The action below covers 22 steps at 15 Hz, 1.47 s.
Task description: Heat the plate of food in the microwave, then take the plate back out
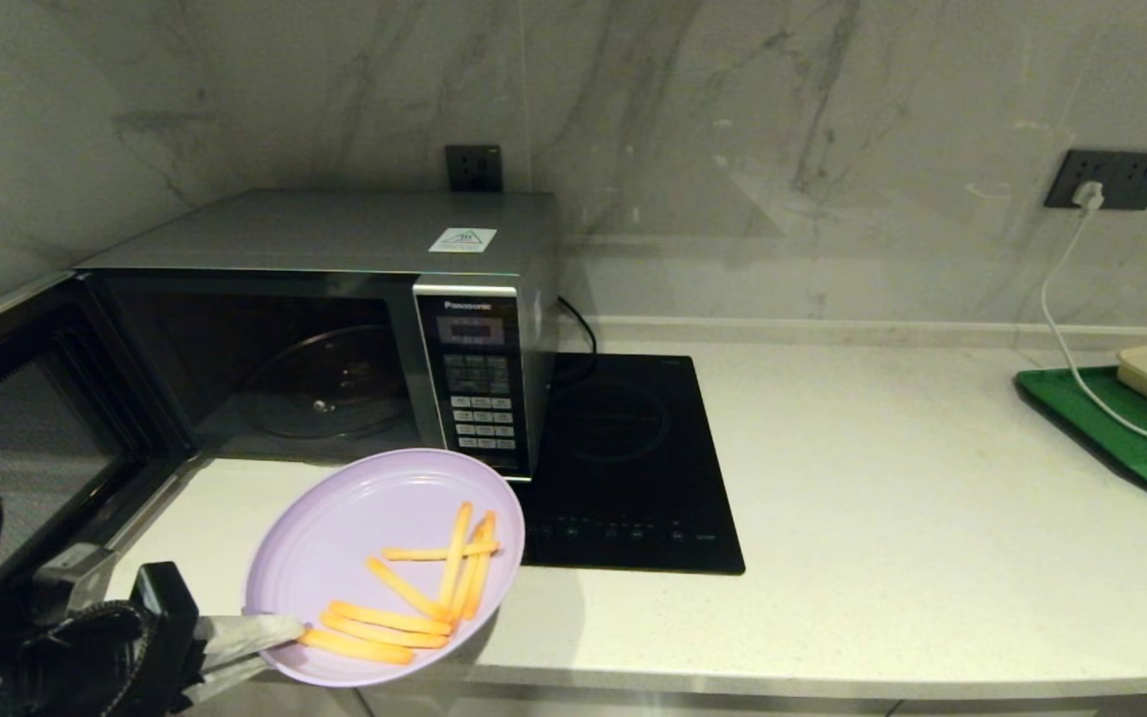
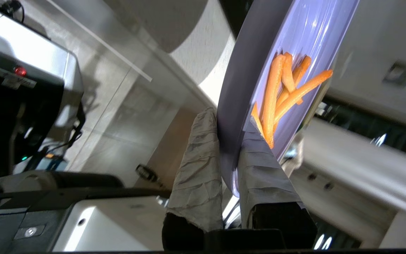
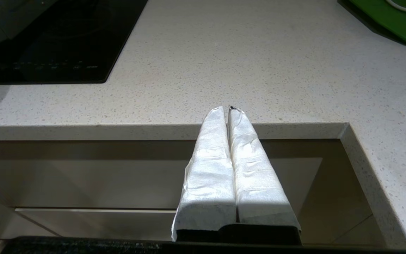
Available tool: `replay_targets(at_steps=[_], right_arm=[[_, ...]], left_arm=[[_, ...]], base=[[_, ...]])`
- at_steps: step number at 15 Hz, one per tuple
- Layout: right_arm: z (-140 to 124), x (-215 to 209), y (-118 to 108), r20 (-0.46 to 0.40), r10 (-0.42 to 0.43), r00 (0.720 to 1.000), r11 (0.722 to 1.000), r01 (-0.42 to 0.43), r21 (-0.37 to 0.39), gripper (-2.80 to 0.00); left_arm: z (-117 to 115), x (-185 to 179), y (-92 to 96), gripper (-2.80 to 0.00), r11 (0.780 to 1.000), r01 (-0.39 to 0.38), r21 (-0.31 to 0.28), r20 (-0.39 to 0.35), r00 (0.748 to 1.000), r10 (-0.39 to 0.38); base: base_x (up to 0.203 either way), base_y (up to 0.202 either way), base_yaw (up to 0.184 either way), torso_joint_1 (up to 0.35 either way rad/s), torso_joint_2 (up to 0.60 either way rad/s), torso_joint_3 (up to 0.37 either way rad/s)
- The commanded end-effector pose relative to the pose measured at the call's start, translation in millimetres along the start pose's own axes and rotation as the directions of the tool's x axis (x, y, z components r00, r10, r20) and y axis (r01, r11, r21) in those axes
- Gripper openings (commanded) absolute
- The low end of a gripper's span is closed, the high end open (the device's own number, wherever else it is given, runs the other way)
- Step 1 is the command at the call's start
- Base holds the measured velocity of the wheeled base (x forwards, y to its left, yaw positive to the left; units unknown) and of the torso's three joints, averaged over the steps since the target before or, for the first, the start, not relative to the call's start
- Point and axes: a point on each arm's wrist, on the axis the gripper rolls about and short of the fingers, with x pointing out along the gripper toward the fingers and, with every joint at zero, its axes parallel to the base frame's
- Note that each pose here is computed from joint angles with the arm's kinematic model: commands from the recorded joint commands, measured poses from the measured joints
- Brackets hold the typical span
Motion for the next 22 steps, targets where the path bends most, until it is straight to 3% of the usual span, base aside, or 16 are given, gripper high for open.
replay_targets(at_steps=[1,4,9,13,15,19,22], right_arm=[[-0.1,0.0,0.0,-0.002,0.000,1.000,1.000,0.000,0.000,-2.80],[-0.1,0.0,0.0,-0.002,0.000,1.000,1.000,0.000,0.000,-2.80],[-0.1,0.0,0.0,-0.002,0.000,1.000,1.000,0.000,0.000,-2.80],[-0.1,0.0,0.0,-0.002,0.000,1.000,1.000,0.000,0.000,-2.80],[-0.1,0.0,0.0,-0.002,0.000,1.000,1.000,0.000,0.000,-2.80],[-0.1,0.0,0.0,-0.002,0.000,1.000,1.000,0.000,0.000,-2.80],[-0.1,0.0,0.0,-0.002,0.000,1.000,1.000,0.000,0.000,-2.80]], left_arm=[[-4.8,22.0,-4.0,-2.80,0.997,-0.061,0.041,-0.078,0.995,0.064],[-24.5,42.6,-13.3,-2.80,0.981,-0.100,0.167,-0.142,0.982,0.124],[-48.4,98.8,-40.3,-2.80,0.943,-0.160,0.293,-0.196,0.955,0.223],[-48.9,126.3,-63.2,-2.80,0.944,-0.135,0.302,-0.211,0.956,0.205],[-47.8,138.8,-65.7,-2.80,0.949,-0.120,0.292,-0.250,0.948,0.196],[-43.6,160.7,-69.3,-2.80,0.967,-0.028,0.255,-0.300,0.948,0.107],[-40.3,176.6,-69.0,-2.80,0.968,-0.027,0.249,-0.309,0.945,0.105]], base=[[0.000,0.000,0.000,0.000,0.00,0.000],[0.000,0.000,0.000,0.000,0.00,0.000],[0.000,0.000,0.000,0.000,0.00,0.000],[0.000,0.000,0.000,0.000,0.00,0.000],[0.000,0.000,0.000,0.000,0.00,0.000],[0.000,0.000,0.000,0.000,0.00,0.000],[0.000,0.000,0.000,0.000,0.00,0.000]])
